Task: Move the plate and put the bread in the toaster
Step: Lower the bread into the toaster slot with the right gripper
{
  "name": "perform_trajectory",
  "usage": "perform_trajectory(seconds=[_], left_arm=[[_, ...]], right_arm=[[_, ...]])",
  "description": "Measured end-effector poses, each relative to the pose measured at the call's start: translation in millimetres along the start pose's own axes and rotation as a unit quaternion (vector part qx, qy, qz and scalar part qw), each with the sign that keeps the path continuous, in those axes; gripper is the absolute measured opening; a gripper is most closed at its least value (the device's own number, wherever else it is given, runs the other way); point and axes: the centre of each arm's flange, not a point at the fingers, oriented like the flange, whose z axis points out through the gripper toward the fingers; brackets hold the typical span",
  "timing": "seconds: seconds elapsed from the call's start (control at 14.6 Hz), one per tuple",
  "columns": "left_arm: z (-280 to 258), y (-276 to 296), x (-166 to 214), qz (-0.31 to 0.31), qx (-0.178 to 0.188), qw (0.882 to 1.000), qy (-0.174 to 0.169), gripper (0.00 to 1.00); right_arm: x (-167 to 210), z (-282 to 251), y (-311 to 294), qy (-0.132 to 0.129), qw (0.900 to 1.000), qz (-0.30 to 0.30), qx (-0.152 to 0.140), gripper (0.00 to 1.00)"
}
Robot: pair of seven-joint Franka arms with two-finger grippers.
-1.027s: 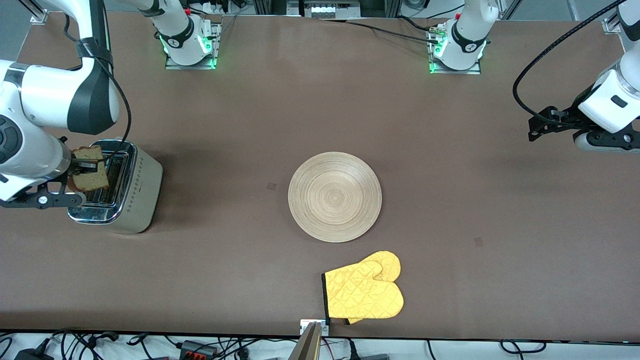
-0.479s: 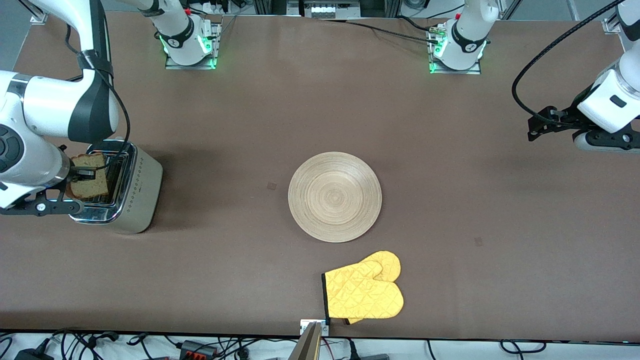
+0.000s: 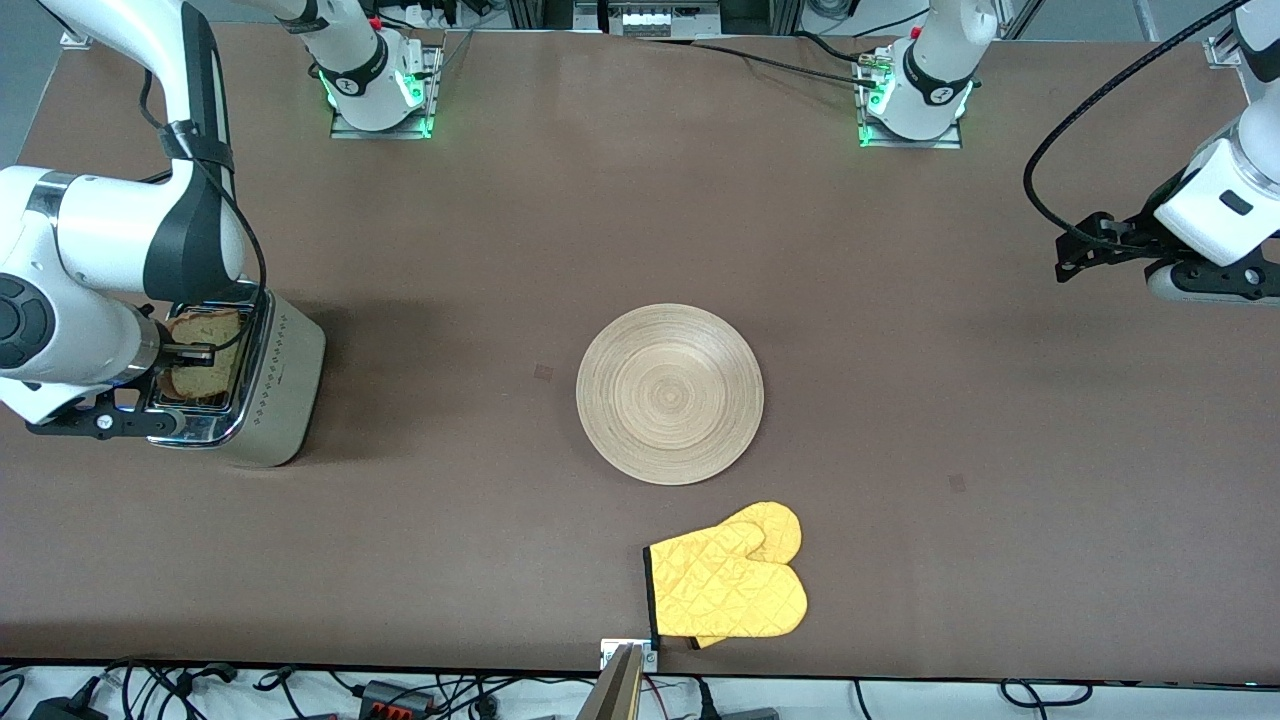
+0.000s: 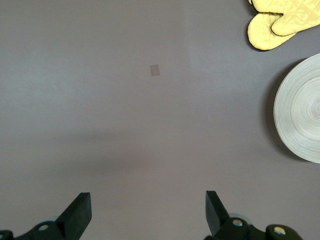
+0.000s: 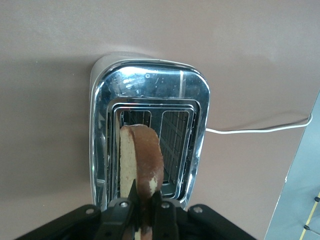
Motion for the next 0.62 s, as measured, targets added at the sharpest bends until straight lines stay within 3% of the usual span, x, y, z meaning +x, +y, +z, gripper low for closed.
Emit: perform_trajectory(seconds=[0.27,0.62], left_arm=[[0,0,0,0.0,0.0,1.0,-0.001,1.0],[0,0,0,0.0,0.0,1.0,-0.001,1.0]], right_arm=[[12,14,5,0.015,1.0,0.006,-0.002,0.1],[13,20,3,0.012,1.0,0.006,-0.001,0.1]])
